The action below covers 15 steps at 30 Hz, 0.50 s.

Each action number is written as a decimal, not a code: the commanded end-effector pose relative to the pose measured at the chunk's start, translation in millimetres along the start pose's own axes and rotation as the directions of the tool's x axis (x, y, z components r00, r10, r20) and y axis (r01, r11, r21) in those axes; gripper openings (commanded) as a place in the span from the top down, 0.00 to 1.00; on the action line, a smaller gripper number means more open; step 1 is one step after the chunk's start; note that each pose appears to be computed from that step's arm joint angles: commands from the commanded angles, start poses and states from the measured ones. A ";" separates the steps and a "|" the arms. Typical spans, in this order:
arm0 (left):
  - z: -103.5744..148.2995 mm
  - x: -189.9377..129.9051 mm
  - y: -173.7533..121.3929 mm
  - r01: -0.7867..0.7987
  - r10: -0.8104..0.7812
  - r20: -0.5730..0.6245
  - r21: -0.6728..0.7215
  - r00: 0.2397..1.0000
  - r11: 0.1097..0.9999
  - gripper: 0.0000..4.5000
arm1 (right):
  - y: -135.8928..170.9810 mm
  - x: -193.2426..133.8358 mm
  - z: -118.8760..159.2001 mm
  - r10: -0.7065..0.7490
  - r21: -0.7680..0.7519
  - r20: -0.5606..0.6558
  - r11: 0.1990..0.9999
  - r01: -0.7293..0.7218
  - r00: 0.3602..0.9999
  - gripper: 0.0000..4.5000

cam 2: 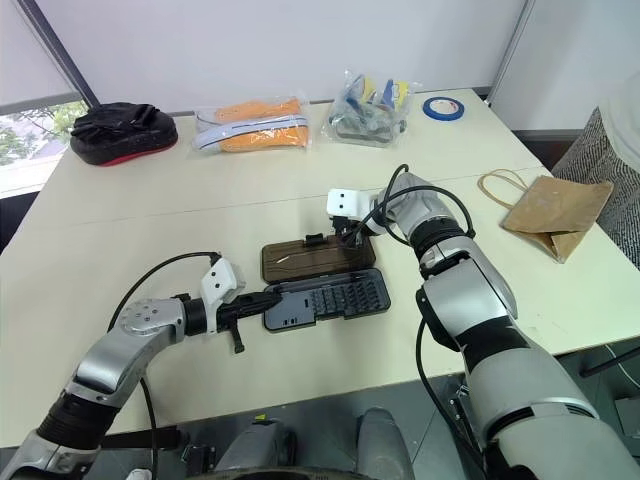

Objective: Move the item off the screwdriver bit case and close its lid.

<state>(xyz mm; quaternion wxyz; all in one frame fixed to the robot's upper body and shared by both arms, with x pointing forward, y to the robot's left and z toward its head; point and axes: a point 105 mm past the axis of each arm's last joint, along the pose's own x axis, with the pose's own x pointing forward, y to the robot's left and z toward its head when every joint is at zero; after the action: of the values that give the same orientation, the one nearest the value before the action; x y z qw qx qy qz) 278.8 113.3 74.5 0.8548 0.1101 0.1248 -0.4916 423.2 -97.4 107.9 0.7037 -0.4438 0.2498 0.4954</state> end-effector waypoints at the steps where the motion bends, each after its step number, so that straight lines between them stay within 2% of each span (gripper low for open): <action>1: 4.4 -3.3 5.4 -0.022 0.022 0.002 0.015 1.000 1.000 1.00 | 27.3 19.0 -32.9 0.094 0.061 -0.104 0.994 -0.088 0.990 0.79; 4: 5.0 -3.2 6.3 -0.024 0.024 0.002 0.018 1.000 1.000 1.00 | 29.0 19.7 -33.5 0.103 0.065 -0.104 0.993 -0.096 0.989 0.79; 5: 5.4 -3.2 6.6 -0.025 0.025 0.003 0.019 1.000 0.999 1.00 | 29.4 20.0 -34.0 0.104 0.063 -0.105 0.993 -0.098 0.989 0.91; 6: 5.8 -3.2 6.9 -0.027 0.027 0.005 0.020 1.000 0.999 1.00 | 29.9 20.2 -34.5 0.105 0.061 -0.108 0.993 -0.099 0.989 0.98; 15: 6.2 -3.8 7.9 -0.038 0.037 0.007 0.019 0.999 0.999 1.00 | 32.6 22.1 -35.7 0.116 0.044 -0.119 0.993 -0.111 0.986 0.99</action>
<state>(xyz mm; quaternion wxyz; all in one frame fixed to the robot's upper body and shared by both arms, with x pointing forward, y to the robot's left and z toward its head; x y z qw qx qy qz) 282.1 115.0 75.8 0.8579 0.1151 0.1265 -0.4844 422.0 -97.2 106.6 0.6926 -0.4551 0.2517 0.4999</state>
